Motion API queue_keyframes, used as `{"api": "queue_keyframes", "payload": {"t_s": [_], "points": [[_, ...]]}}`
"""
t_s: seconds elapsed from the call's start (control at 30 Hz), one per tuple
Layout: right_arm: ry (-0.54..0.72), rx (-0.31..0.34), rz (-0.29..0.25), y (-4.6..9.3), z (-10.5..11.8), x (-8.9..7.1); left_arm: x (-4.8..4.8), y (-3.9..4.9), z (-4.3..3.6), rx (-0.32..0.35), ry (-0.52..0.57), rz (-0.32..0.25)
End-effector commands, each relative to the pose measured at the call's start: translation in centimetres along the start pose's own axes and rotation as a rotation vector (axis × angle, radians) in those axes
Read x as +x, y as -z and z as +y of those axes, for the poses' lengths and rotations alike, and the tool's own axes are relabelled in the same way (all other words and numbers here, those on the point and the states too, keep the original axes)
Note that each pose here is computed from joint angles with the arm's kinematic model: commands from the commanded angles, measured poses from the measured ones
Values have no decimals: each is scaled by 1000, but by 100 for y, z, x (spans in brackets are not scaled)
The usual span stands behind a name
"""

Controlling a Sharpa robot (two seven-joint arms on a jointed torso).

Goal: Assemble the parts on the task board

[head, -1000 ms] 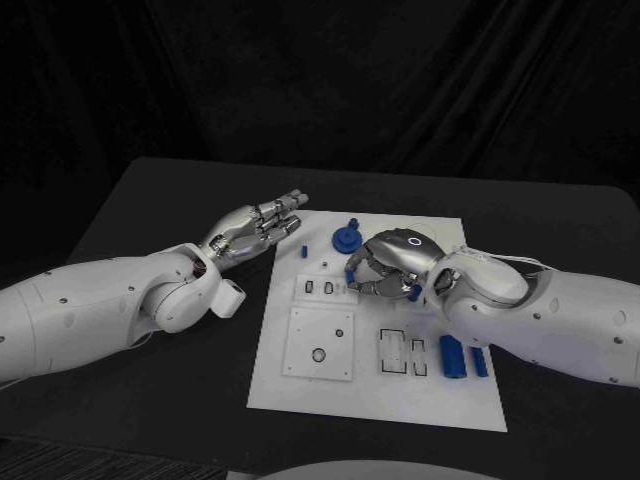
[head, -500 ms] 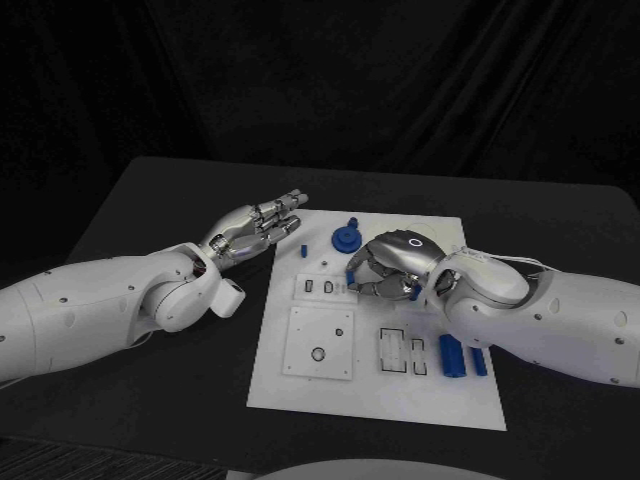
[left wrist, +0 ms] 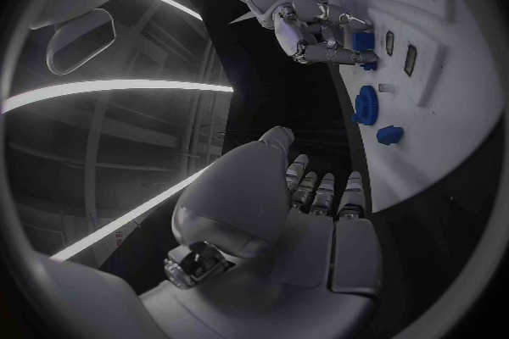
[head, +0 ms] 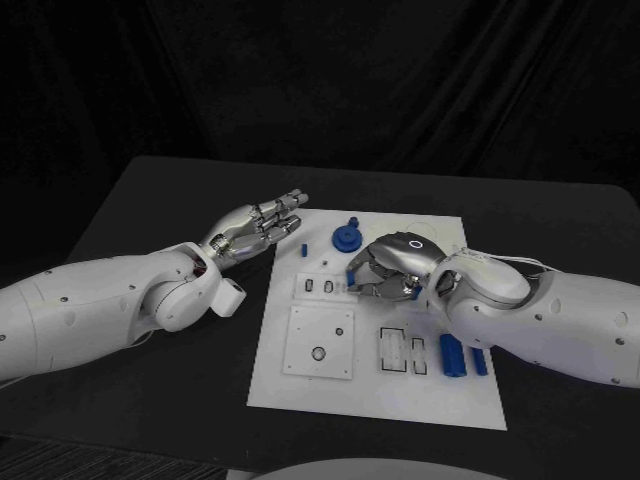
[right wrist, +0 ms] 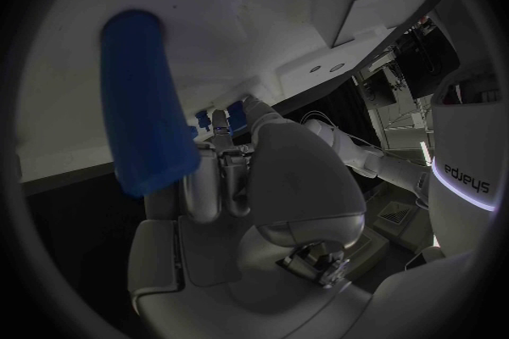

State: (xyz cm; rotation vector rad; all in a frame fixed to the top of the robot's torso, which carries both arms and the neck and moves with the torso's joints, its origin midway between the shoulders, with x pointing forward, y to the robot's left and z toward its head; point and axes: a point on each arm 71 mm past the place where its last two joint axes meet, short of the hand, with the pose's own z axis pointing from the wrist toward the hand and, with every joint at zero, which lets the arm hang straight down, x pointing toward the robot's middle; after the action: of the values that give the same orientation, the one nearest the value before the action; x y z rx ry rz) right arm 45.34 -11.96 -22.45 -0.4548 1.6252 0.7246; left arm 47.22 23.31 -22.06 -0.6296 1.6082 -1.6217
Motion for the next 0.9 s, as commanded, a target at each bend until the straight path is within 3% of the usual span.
{"api": "queue_keyframes", "payload": {"t_s": [0.03, 0.37, 0.7, 0.9], "points": [[8, 5, 46, 20, -11, 75, 19, -3, -5, 13, 9, 10], [4, -14, 16, 40, -8, 52, 12, 1, -3, 12, 7, 7], [-14, -63, -87, 148, 43, -52, 1, 20, -6, 11, 5, 2], [-18, -97, -177, 237, 88, -227, -7, 36, -11, 13, 3, -4]]}}
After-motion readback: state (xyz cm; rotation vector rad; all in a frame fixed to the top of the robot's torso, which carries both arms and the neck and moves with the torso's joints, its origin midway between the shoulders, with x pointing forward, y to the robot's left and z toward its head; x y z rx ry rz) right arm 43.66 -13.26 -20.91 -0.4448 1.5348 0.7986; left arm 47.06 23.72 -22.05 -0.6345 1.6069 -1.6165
